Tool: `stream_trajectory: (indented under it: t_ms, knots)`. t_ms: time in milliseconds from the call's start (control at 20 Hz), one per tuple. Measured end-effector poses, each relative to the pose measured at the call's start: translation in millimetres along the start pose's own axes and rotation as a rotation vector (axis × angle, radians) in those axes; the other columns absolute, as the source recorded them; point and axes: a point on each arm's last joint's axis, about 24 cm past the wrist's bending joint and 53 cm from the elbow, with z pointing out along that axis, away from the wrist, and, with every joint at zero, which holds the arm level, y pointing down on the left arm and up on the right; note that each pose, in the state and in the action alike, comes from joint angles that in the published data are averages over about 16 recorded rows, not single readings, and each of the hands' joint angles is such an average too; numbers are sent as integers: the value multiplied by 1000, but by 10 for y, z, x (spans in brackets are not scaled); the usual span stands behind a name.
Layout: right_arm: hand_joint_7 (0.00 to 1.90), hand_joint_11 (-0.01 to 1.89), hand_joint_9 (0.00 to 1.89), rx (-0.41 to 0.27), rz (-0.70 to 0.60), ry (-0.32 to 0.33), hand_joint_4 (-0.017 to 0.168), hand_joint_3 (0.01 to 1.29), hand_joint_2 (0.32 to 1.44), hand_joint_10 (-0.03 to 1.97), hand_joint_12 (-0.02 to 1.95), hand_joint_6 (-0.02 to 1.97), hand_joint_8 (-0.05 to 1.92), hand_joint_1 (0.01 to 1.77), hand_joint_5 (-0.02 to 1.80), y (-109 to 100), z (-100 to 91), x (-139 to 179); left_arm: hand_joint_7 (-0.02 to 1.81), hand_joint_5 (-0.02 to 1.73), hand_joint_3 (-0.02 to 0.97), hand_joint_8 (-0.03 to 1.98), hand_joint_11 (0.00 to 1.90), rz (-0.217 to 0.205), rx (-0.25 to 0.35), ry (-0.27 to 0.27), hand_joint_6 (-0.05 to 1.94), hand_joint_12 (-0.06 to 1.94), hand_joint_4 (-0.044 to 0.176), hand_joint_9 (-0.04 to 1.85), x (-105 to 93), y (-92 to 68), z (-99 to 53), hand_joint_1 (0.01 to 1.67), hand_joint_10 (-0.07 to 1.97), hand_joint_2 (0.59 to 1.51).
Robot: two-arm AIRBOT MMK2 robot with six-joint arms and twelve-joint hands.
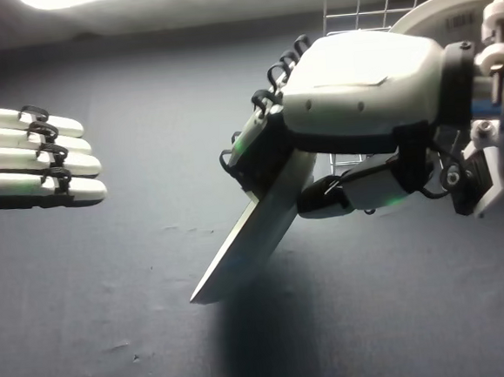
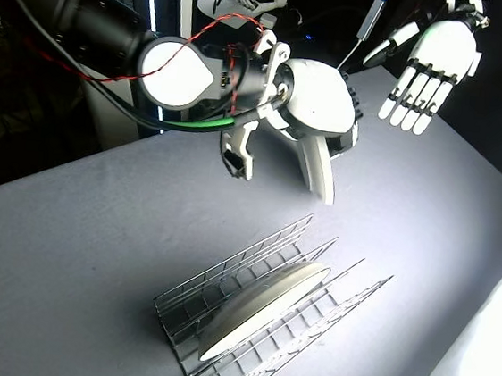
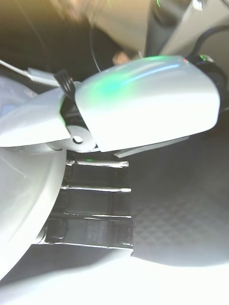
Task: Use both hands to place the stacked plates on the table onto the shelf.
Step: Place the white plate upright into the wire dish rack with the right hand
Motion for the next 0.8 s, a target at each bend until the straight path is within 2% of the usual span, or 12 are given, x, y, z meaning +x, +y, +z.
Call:
stream_trajectory:
  t_ms: [250, 800]
  knots:
    - [878, 776, 870, 26, 129, -85, -6, 13, 1071, 1240, 1207, 1179, 1016, 1346, 823, 26, -111, -289, 19, 21, 13, 6, 15, -15, 16, -5, 20, 13, 2, 22, -41, -21, -37, 14, 8, 1111]
    - [889, 788, 872, 67, 438, -248, -8, 13, 1078, 1223, 1183, 1172, 1008, 1349, 817, 2, -335, -795, 18, 21, 13, 7, 15, 5, 30, -31, 19, 13, 1, 22, -264, -11, -70, 15, 9, 1109]
